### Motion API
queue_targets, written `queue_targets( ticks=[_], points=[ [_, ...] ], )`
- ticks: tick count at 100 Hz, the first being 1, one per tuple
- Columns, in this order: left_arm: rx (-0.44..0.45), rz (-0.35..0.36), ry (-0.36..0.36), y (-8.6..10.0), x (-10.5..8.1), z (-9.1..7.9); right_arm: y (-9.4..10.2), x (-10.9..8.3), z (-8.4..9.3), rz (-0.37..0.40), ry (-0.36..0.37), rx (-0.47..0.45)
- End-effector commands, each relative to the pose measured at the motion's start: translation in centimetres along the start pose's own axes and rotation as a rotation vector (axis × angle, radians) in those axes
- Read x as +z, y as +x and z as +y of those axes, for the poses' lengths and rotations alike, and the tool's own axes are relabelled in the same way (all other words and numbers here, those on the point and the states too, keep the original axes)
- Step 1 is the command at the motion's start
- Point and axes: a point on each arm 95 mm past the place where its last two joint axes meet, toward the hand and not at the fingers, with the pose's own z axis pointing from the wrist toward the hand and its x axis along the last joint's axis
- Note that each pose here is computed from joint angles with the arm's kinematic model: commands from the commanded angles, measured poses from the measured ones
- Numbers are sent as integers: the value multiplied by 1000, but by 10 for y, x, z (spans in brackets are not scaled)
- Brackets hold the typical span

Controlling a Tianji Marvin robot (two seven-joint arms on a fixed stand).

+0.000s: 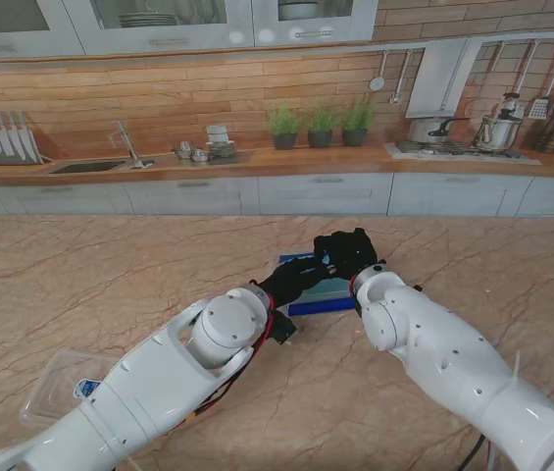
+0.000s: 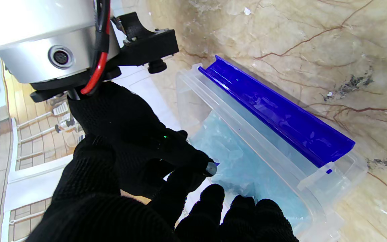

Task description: Fold the bubble film and place it into the plastic crate

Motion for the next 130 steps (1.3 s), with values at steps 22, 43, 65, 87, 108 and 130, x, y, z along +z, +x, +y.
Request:
queue_targets(
  ticks=[22,43,65,87,108,130],
  points=[
    [-9,17,-11,2,-5,4,16,15,-3,-6,16,6],
    [-15,40,-5,6,-11,1,19,20,-13,-2,52,-10],
    [-24,74,7,11,-20,-2,20,23,-21,2,85,-21],
    [-24,143,50,15,-30,-6,20,22,-29,-9,119,-28],
    [-18,183,73,12,-45,-12,20,17,-28,-22,112,-17],
    [21,207,123,4,-63,-26,20,12,-18,-18,74,-9]
  ],
)
